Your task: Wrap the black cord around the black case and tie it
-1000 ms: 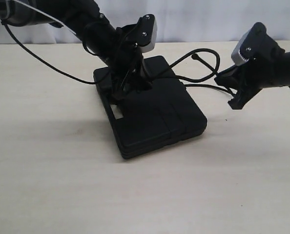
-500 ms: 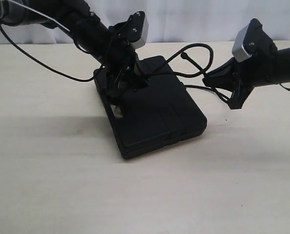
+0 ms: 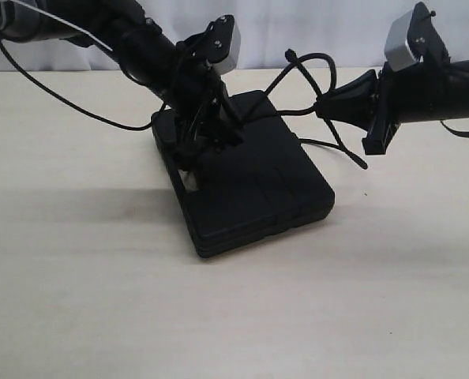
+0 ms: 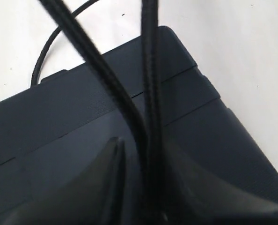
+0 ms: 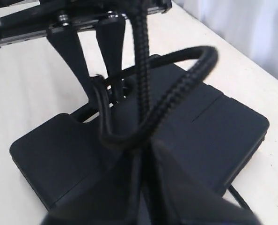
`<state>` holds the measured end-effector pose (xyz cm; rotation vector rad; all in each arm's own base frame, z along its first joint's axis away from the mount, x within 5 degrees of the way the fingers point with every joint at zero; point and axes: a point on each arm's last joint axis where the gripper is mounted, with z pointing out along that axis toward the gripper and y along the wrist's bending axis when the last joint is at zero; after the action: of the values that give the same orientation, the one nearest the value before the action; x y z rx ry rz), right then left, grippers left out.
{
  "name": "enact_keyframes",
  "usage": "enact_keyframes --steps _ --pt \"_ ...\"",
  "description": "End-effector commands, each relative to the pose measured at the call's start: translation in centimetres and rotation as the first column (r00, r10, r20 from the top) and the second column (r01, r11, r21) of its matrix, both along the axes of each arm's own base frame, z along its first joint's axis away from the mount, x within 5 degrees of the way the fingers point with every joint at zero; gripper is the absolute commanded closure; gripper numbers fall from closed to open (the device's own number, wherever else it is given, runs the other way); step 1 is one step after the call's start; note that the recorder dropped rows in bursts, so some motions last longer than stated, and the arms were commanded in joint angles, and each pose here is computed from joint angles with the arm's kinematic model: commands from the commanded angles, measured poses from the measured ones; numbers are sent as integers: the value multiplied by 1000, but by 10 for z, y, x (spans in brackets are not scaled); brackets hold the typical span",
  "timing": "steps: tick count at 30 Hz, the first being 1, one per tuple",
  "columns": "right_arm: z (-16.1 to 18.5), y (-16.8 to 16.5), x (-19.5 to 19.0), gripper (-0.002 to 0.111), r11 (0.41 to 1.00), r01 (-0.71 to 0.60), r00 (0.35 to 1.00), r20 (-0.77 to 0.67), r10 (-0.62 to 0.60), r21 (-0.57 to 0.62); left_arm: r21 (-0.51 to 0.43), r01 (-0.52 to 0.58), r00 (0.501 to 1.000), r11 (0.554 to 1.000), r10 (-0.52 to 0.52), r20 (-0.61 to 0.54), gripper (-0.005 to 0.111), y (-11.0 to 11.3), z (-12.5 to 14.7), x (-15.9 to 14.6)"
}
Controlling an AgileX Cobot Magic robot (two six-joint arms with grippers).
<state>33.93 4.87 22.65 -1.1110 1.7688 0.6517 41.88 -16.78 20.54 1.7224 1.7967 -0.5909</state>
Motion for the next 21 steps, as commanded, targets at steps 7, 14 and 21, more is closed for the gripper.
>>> enact_keyframes --steps 7,14,21 --pt "2 1 1 104 1000 -15 999 31 15 4 -49 -75 997 996 74 -22 28 -2 13 -1" --pt "3 0 2 104 1000 2 999 34 -2 13 -102 -106 989 989 116 91 26 1 57 -7" --pt "3 0 2 104 1000 2 999 34 -2 13 -375 -132 989 918 147 11 26 -12 88 -14"
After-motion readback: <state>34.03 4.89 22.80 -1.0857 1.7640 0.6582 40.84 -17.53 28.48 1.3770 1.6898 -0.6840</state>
